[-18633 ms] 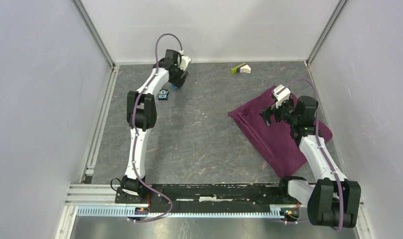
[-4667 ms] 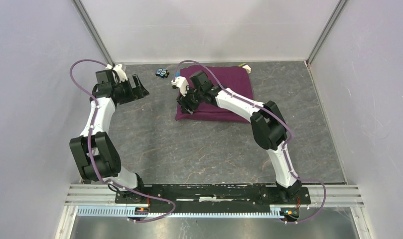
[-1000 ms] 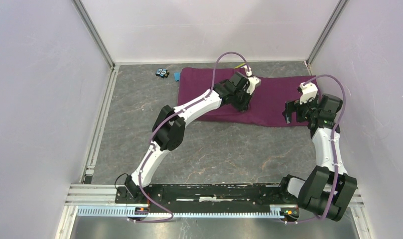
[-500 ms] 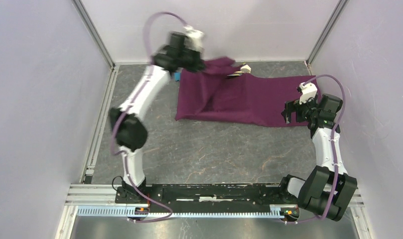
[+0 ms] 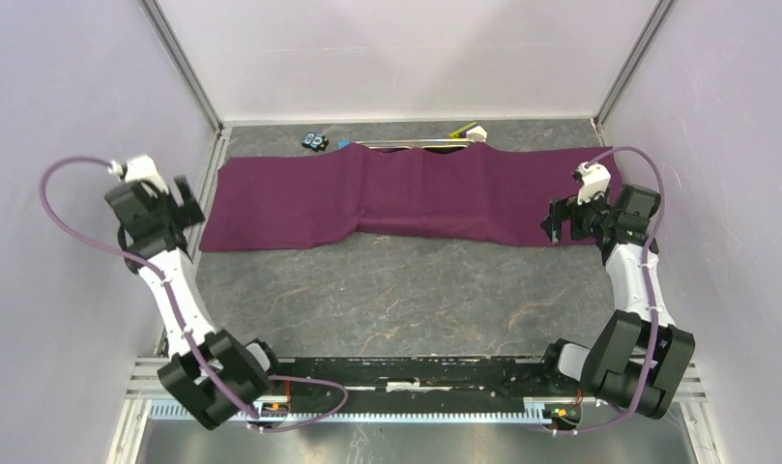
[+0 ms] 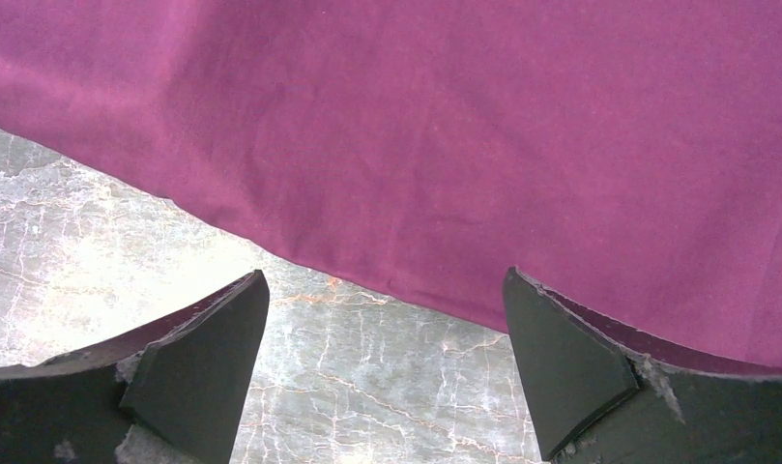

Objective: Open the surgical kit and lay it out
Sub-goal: Open the surgical kit at the center of the board.

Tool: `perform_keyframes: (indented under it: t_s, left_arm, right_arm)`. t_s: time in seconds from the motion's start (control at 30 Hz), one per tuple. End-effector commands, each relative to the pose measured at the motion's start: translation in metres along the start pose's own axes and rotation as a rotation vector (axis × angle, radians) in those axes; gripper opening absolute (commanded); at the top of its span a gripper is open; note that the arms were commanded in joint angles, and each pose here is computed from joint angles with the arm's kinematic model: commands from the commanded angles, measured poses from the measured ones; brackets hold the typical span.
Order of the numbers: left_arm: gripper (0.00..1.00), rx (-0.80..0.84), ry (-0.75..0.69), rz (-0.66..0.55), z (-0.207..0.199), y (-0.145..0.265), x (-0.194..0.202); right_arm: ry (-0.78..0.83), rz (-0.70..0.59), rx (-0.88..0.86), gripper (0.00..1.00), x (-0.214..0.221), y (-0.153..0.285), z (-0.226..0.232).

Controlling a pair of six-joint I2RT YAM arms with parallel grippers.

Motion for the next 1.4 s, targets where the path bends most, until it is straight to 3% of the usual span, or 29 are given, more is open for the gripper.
perform_keyframes:
  t_s: [0.0, 0.13, 0.27, 0.33, 0.5, 0.7, 0.87, 1.07, 1.37]
  left_arm:
    - [1.0, -0.208, -0.056, 0.118, 0.061, -0.017, 0.073]
    - [1.0, -0.204, -0.029, 0.139, 0.069, -0.021, 0.094]
    - [1.0, 0.07, 0.061, 0.116, 0.037, -0.028, 0.072]
    - [1.0, 0.191, 0.067, 0.123, 0.008, -0.035, 0.058]
    - [1.0, 0.401, -0.071, 0.127, -0.089, -0.057, 0.037]
    - [0.97, 0.632, 0.036, 0.2, -0.181, -0.105, 0.012]
    - [0.93, 0.732, 0.066, 0.281, -0.242, -0.144, 0.022]
    - [0.93, 0.806, 0.099, 0.405, -0.312, -0.172, 0.061]
    - [0.89, 0.814, 0.1, 0.525, -0.354, -0.187, 0.11]
  right_arm:
    - [0.001, -0.026, -0.015, 0.98, -0.005, 0.0, -0.002]
    - [0.004, -0.028, -0.019, 0.98, -0.007, -0.001, -0.002]
    - [0.039, -0.022, -0.002, 0.98, -0.015, -0.001, -0.005]
    - [0.061, -0.015, 0.023, 0.98, -0.021, -0.001, -0.009]
    - [0.107, 0.007, 0.071, 0.98, -0.04, -0.012, -0.024]
    - [0.123, -0.04, 0.0, 0.98, -0.081, -0.063, -0.021]
    - [0.047, -0.092, -0.105, 0.98, -0.111, -0.116, -0.02]
    - [-0.006, -0.1, -0.171, 0.97, -0.136, -0.182, -0.014]
    - [-0.096, -0.064, -0.275, 0.92, -0.133, -0.249, 0.008]
Point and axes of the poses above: each gripper's point midway between its finger pads, its own y axis back along the fingers, its own z axis along the line the jaws close on, x = y × z, the point moved 9 cm from there along y, back along the fingers, and after that the axes turned 13 degrees about y, right-handed, at the moved point
